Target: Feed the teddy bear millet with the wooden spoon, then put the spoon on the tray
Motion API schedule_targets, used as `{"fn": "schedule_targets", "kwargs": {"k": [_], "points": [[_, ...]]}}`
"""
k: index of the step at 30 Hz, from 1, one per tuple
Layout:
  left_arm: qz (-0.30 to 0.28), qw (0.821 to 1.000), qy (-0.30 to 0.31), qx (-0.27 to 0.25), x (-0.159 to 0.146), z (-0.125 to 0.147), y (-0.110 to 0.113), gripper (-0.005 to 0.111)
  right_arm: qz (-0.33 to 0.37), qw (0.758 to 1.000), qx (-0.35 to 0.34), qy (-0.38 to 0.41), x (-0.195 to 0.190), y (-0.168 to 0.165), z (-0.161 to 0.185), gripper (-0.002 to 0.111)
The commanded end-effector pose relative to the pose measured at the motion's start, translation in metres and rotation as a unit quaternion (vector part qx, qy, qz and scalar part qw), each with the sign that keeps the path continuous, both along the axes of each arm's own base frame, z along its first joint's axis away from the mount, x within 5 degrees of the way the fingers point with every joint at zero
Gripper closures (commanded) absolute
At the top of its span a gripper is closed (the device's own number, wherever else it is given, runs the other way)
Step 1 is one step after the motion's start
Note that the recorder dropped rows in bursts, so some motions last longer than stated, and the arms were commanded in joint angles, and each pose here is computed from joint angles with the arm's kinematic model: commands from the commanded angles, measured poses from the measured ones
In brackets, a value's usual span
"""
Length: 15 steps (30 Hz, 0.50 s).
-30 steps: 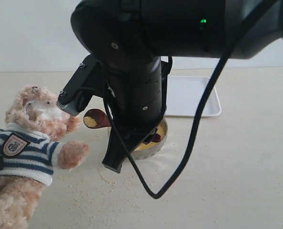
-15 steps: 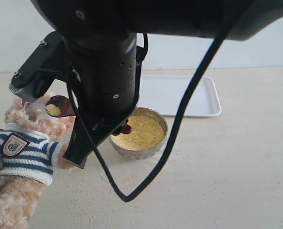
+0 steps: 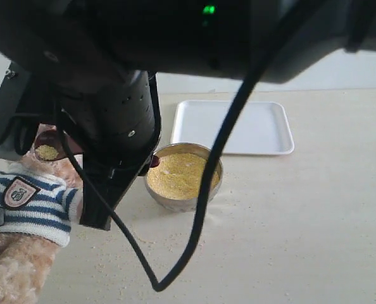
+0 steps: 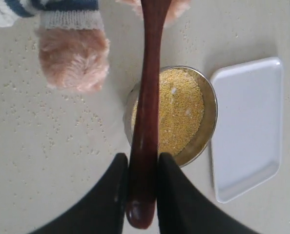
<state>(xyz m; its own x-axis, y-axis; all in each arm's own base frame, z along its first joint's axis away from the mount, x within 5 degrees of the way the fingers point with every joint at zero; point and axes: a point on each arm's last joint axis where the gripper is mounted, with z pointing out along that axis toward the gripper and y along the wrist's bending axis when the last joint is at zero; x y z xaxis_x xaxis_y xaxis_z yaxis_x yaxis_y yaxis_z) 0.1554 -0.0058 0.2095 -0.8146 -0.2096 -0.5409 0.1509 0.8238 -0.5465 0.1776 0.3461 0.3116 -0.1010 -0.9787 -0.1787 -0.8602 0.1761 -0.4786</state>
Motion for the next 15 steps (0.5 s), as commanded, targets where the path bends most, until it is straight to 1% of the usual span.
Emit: {"fn": "schedule_targets", "kwargs": {"k": [1, 4, 7, 10, 12, 15], "points": [[0.001, 1.000, -0.006, -0.004, -0.001, 0.002, -0.001, 0.102, 0.012, 0.999, -0.033, -0.039, 0.008, 0.004, -0.007, 0.093], [0.001, 1.000, -0.006, -0.004, -0.001, 0.002, -0.001, 0.102, 0.025, 0.995, -0.052, -0.076, 0.009, 0.008, -0.008, 0.093], [0.001, 1.000, -0.006, -0.004, -0.001, 0.002, -0.001, 0.102, 0.051, 0.988, -0.061, -0.132, 0.007, 0.014, -0.002, 0.093], [0.001, 1.000, -0.006, -0.004, -0.001, 0.002, -0.001, 0.102, 0.063, 0.984, -0.065, -0.153, 0.001, 0.019, -0.001, 0.093], [0.001, 1.000, -0.006, -0.004, -0.001, 0.002, -0.001, 0.102, 0.064, 0.980, -0.084, -0.171, -0.005, 0.021, -0.002, 0.093], [0.001, 1.000, -0.006, -0.004, -0.001, 0.002, -0.001, 0.102, 0.074, 0.977, -0.096, -0.177, -0.009, 0.028, -0.010, 0.093]]}}
